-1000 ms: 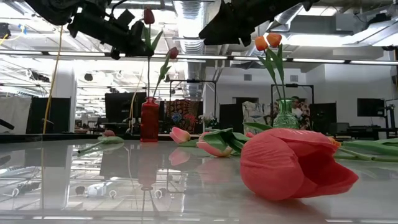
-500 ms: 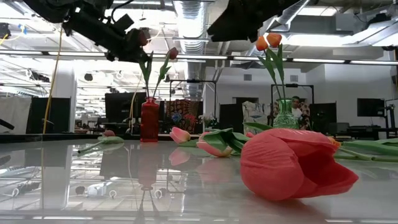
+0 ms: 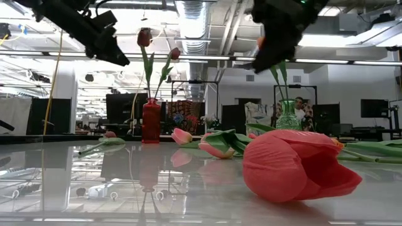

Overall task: Sort flowers into vase by color
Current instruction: Put the red flower into the transparent vase

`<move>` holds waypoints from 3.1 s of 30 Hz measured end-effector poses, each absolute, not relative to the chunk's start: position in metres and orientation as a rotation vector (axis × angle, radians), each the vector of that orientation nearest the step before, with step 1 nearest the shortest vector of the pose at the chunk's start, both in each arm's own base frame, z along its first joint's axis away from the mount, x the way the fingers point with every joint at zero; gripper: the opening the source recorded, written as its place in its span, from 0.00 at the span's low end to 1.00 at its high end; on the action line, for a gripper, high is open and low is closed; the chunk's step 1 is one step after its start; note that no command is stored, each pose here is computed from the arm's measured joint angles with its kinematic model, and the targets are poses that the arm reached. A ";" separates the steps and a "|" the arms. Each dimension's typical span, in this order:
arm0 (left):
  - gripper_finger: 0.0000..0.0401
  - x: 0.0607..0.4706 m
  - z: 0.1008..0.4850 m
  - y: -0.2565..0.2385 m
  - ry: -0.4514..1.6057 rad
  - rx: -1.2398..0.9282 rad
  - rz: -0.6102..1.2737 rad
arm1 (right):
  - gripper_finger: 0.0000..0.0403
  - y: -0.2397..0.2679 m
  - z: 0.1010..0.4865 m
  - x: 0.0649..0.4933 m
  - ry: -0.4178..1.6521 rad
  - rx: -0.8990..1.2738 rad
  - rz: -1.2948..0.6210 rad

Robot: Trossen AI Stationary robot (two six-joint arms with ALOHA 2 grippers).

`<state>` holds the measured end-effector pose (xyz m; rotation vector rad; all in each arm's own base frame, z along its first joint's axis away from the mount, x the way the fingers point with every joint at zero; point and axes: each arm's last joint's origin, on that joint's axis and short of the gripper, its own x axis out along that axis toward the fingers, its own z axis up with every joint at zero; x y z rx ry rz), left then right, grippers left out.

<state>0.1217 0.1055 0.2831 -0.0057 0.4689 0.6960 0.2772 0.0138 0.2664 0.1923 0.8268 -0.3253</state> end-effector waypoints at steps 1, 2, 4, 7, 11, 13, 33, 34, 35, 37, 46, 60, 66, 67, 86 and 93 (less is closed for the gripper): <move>0.46 0.121 0.283 0.104 0.470 -0.025 0.679 | 0.49 0.015 0.264 0.275 0.857 0.203 -0.335; 0.46 0.120 0.282 0.102 0.473 -0.045 0.661 | 0.49 0.017 0.262 0.272 0.888 0.209 -0.342; 0.46 0.120 0.280 0.100 0.478 -0.085 0.617 | 0.49 0.020 0.259 0.266 0.947 0.212 -0.355; 0.46 0.121 0.278 0.099 0.484 -0.126 0.555 | 0.49 0.025 0.253 0.262 1.013 0.204 -0.361; 0.46 0.123 0.276 0.098 0.486 -0.147 0.498 | 0.49 0.031 0.238 0.259 1.065 0.193 -0.353; 0.46 0.123 0.276 0.098 0.486 -0.152 0.497 | 0.49 0.033 0.230 0.258 1.100 0.178 -0.354; 0.46 0.123 0.276 0.098 0.486 -0.158 0.498 | 0.49 0.025 0.156 0.278 1.439 0.108 -0.437; 0.46 0.123 0.276 0.098 0.486 -0.159 0.498 | 0.49 0.024 0.154 0.279 1.449 0.109 -0.443; 0.46 0.123 0.276 0.098 0.486 -0.159 0.498 | 0.49 0.022 0.151 0.279 1.462 0.108 -0.449; 0.46 0.123 0.276 0.098 0.487 -0.158 0.498 | 0.48 0.020 0.149 0.278 1.484 0.110 -0.458; 0.46 0.123 0.276 0.098 0.486 -0.159 0.498 | 0.23 0.020 0.147 0.279 1.506 0.097 -0.410; 0.46 0.123 0.276 0.098 0.484 -0.168 0.499 | 0.09 0.022 0.170 0.288 1.543 0.020 -0.344; 0.46 0.124 0.276 0.097 0.470 -0.200 0.456 | 0.10 0.029 0.199 0.303 1.509 -0.066 -0.246; 0.46 0.124 0.276 0.096 0.466 -0.210 0.437 | 0.09 0.030 0.205 0.305 1.498 -0.084 -0.225; 0.46 0.137 0.279 0.071 0.425 -0.724 0.058 | 0.10 0.071 0.283 0.350 1.025 -0.756 0.315; 0.46 0.146 0.280 0.056 0.443 -0.856 0.052 | 0.10 0.086 0.292 0.361 0.792 -1.189 0.499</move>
